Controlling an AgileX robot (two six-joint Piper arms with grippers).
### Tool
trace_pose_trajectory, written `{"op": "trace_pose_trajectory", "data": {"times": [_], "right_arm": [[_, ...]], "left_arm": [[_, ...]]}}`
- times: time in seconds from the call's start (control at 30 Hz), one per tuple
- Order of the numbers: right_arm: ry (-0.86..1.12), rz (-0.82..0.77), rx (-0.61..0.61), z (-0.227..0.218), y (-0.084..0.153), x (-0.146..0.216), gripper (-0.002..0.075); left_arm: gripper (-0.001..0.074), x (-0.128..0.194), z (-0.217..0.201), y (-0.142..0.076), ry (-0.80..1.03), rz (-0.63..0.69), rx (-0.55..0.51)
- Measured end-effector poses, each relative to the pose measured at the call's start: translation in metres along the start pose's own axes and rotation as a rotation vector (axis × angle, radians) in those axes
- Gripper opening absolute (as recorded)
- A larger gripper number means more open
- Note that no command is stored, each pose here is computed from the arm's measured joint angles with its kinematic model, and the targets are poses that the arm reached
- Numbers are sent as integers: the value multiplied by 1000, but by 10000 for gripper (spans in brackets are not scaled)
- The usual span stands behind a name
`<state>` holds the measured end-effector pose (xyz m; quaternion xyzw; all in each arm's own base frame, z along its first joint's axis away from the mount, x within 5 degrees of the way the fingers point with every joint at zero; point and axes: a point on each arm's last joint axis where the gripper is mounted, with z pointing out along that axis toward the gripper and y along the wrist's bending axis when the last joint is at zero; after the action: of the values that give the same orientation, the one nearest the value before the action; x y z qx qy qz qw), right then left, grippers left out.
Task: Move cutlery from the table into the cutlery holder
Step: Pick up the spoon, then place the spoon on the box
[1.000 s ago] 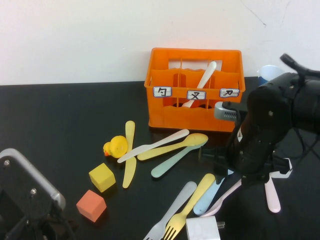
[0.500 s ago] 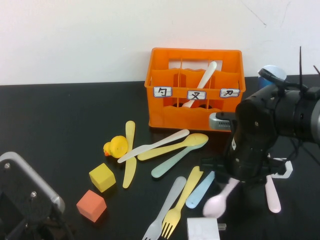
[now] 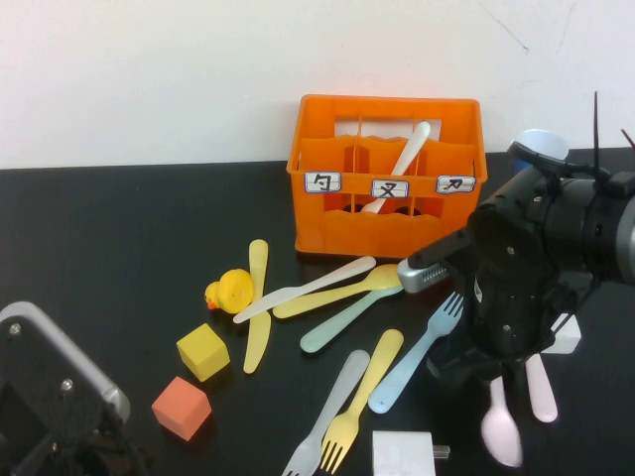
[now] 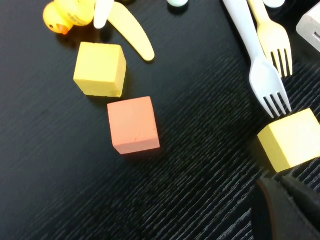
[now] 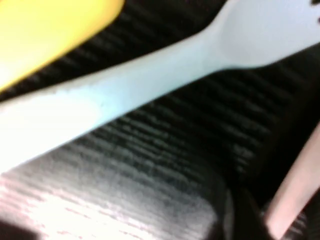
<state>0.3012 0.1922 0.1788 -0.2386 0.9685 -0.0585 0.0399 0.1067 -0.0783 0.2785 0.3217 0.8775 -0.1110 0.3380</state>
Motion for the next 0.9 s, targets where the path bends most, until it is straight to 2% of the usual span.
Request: {"op": "trace_pose_trajectory", "data": {"times": [0.07, 0.13, 0.2, 0.53, 0.73, 0.9], "right_arm": [[3, -19, -5, 0, 0, 0, 225], [8, -30, -16, 0, 2, 1, 110], [9, -40, -22, 0, 2, 1, 65], [-14, -114, -27, -7, 1, 0, 65], [-197, -120, -48, -63, -5, -5, 65], [-436, -94, -69, -124, -12, -5, 65]], "left_arm": [[0, -1, 0, 0, -7, -4, -1], [0, -2, 0, 0, -22, -17, -3], [0, -4, 0, 1, -44, -42, -5], [0, -9, 0, 1, -98, -74, -8], [0, -10, -1, 1, -114, -74, -9], [0, -11, -1, 1, -119, -76, -11]]}}
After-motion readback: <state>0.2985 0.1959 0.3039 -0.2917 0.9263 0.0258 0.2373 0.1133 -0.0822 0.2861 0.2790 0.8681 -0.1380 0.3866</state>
